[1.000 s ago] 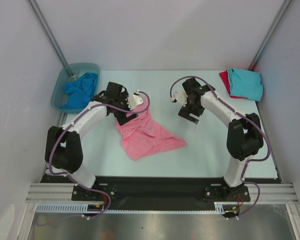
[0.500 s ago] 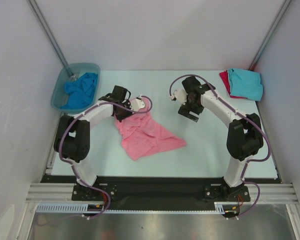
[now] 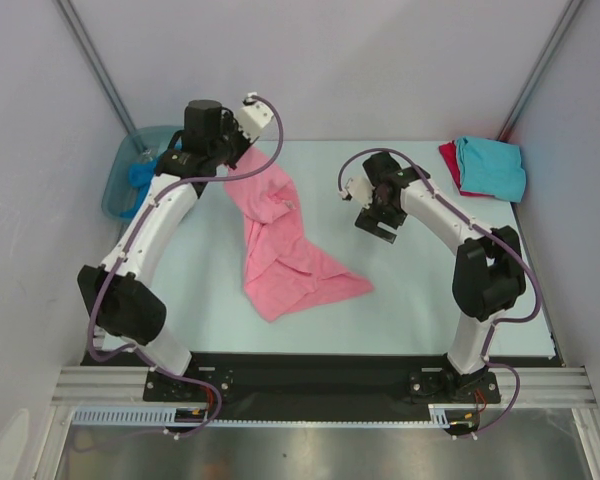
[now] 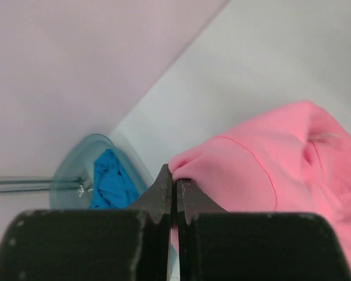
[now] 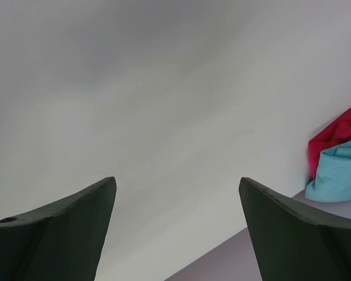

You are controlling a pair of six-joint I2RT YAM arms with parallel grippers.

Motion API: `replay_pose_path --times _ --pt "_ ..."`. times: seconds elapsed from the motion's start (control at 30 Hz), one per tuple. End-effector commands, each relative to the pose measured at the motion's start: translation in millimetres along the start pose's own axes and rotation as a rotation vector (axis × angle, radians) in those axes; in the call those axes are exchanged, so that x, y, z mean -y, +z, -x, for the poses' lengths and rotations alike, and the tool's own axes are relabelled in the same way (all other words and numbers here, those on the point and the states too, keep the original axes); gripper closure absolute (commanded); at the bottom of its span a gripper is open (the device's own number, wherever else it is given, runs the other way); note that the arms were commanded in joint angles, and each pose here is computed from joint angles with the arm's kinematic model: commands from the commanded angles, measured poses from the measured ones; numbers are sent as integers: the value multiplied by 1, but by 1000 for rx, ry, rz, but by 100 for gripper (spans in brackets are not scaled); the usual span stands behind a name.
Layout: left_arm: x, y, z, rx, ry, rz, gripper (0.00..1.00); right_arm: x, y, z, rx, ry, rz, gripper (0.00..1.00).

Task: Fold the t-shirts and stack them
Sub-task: Flatten the tshirt out

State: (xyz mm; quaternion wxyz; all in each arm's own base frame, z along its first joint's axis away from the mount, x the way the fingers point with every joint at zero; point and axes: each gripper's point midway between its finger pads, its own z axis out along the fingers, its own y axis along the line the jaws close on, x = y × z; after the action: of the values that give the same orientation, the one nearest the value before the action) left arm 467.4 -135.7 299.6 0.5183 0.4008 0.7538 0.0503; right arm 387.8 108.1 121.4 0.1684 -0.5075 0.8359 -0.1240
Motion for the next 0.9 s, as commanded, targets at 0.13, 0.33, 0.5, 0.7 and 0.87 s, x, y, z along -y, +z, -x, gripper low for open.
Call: replay_pose_path --times 0.13,0.33,0.5,0.7,0.87 --pt "-22 -22 32 67 -55 93 100 13 -6 23 58 18 -43 7" --pt "-24 -24 41 81 -62 113 100 13 -5 25 66 26 -45 7" --pt "-51 -28 54 102 -70 291 100 21 -7 33 92 53 -84 7" --pt "-53 -34 87 181 -56 335 100 17 -6 44 110 44 -97 7" --pt "-11 -39 134 309 53 234 100 20 -4 44 100 38 -118 7"
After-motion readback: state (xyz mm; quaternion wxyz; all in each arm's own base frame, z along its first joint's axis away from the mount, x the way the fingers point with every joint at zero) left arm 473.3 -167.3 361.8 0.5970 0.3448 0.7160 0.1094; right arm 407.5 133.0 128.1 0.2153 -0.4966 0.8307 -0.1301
